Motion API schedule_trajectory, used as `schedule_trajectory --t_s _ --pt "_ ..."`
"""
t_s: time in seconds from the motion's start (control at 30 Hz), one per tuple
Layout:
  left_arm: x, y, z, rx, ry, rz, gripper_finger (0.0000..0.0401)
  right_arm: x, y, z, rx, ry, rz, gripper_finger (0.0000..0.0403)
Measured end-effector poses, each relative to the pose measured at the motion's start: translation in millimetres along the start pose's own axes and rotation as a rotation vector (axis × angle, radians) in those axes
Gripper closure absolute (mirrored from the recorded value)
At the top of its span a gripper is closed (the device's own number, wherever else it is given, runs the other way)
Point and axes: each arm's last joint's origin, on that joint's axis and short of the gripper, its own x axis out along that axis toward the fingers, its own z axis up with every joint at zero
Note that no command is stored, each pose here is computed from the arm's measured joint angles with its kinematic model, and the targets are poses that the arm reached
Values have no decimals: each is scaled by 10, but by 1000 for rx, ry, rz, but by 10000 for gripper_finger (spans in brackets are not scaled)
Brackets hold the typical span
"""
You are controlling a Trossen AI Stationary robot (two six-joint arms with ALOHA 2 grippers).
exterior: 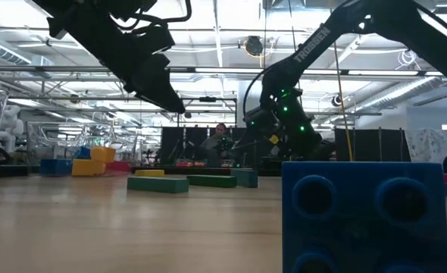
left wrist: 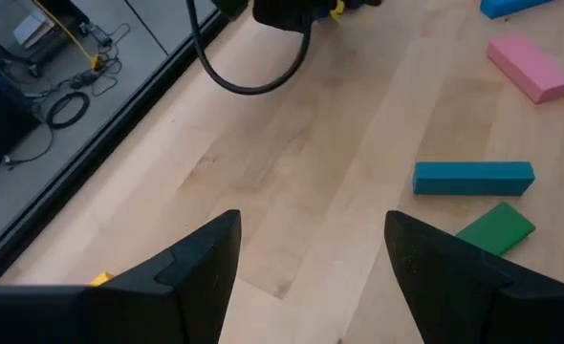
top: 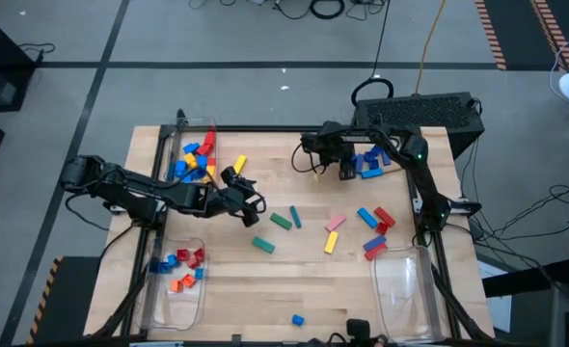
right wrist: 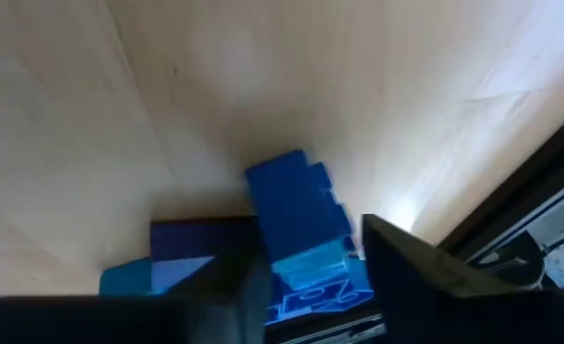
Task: Sort blocks by size
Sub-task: Put the blue four stud game piece into the bottom left transparent bin
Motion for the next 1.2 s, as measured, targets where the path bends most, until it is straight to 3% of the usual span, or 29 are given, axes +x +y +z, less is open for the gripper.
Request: schedule_trajectory --t_s 0.17,0.33,0.47,0.67,0.83,1.1,1.2 --pt "1 4 2 0 -1 6 141 -32 -6 -22 14 -13 8 340" --pt "6 13 2 31 0 12 141 -174 -30 -74 79 -110 96 341" --pt "6 13 1 80 1 11 141 -471 -69 -169 164 -261 157 341" --pt "6 10 3 85 0 10 141 -1018 -33 -349 286 -609 279 341" --pt "34 -59 -11 115 -8 -4 141 -1359 167 -375 278 -909 410 341" --pt "202 -275 -97 231 -28 -35 141 -1365 672 -103 292 -1063 478 341" --pt "281 -348 -136 287 -40 -35 141 -1301 830 -8 268 -1133 553 341"
